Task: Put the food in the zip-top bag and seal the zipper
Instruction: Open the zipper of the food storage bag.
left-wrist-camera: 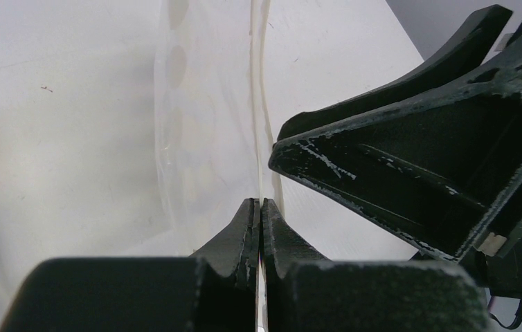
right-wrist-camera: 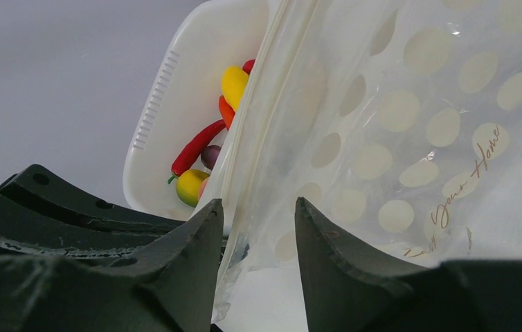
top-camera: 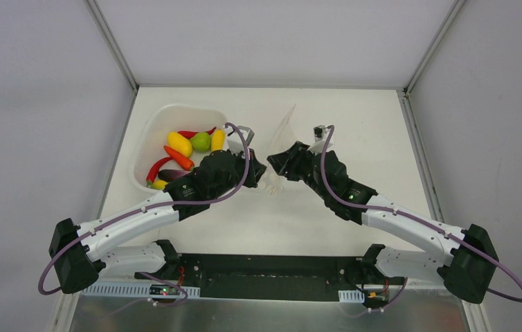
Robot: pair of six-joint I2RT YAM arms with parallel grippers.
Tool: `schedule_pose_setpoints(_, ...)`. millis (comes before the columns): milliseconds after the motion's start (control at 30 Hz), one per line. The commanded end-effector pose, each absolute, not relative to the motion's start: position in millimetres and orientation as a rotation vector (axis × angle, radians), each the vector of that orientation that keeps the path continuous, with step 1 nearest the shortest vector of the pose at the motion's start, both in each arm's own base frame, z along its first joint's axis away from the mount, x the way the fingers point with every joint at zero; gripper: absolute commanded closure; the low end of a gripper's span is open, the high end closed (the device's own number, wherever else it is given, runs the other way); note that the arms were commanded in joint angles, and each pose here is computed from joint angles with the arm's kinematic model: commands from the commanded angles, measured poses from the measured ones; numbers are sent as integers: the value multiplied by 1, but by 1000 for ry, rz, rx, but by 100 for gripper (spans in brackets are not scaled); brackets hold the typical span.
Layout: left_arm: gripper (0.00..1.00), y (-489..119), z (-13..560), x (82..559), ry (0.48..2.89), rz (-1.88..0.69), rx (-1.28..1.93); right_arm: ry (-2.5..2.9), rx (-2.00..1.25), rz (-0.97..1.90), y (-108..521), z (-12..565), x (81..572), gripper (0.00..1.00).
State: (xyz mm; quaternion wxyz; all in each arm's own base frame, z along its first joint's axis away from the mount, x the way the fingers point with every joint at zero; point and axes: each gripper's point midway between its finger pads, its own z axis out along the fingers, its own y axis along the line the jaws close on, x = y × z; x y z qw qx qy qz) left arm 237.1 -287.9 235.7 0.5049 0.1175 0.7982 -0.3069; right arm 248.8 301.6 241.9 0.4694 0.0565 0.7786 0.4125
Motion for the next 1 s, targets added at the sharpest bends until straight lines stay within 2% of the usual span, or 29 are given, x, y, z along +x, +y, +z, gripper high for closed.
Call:
schedule_pose_setpoints(0,100,-297,258,232,1846,-821,308,1839,131,1084,311,270,255,56)
schedule_pose_setpoints(67,100,-299,257,231,1847,-828,324,1844,129,1085,312,268,256,57)
schedule_pose_setpoints(133,100,-298,257,230,1846,-828,327,1849,126,1083,313,267,256,65)
schedule_pose_setpoints(433,100,-275,253,238,1843,-737,232,1870,129,934,296,258,266,85)
schedule_pose_setpoints(600,100,-267,255,238,1827,-716,216,1881,116,862,289,252,271,89)
schedule_pose_setpoints(700,100,-265,255,238,1820,-708,216,1882,147,847,285,251,273,88)
schedule_pose_setpoints(767,100,-266,256,236,1811,-717,235,1881,173,858,284,251,274,81)
schedule_pose_setpoints(867,100,-274,256,232,1812,-735,303,1880,188,904,287,252,273,78)
schedule_pose_setpoints(967,100,-278,252,230,1837,-727,355,1877,178,968,294,257,269,64)
